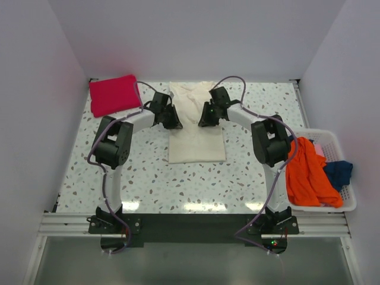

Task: Fold and stack the t-shirts
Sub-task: Fold the tshirt

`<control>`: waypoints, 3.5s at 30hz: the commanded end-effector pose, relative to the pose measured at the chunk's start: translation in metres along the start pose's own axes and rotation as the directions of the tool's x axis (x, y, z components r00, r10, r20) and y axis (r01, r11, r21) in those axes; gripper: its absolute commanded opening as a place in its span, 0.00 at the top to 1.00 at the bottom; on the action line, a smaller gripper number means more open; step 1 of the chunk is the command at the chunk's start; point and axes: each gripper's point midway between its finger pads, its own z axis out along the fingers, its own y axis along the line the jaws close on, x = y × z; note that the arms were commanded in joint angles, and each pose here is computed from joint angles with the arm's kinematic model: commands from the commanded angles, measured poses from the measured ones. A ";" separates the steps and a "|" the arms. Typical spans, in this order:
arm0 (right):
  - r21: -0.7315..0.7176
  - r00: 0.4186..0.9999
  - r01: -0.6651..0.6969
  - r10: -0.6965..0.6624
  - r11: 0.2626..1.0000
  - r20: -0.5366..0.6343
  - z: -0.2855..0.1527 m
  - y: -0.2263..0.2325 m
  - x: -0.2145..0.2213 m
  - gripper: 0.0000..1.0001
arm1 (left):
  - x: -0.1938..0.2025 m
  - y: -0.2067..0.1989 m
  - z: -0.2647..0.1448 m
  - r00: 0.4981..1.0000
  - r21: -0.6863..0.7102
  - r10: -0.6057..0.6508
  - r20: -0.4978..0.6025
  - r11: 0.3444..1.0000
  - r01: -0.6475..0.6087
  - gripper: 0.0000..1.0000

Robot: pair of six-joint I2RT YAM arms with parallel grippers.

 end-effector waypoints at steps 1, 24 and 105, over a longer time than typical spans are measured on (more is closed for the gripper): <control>-0.044 1.000 -0.012 0.013 0.999 0.025 0.002 0.000 -0.016 0.74 | -0.017 0.011 -0.001 0.999 -0.034 -0.009 0.050 0.999 0.010 0.90; 0.063 0.983 0.011 -0.022 0.998 0.181 -0.046 -0.043 -0.062 0.67 | -0.015 0.027 -0.005 0.998 -0.063 -0.028 0.051 0.998 0.032 0.90; 0.078 0.980 0.031 -0.045 0.996 0.193 -0.107 -0.026 0.015 0.63 | 0.007 -0.018 -0.069 0.979 -0.160 0.092 0.180 0.985 -0.063 0.59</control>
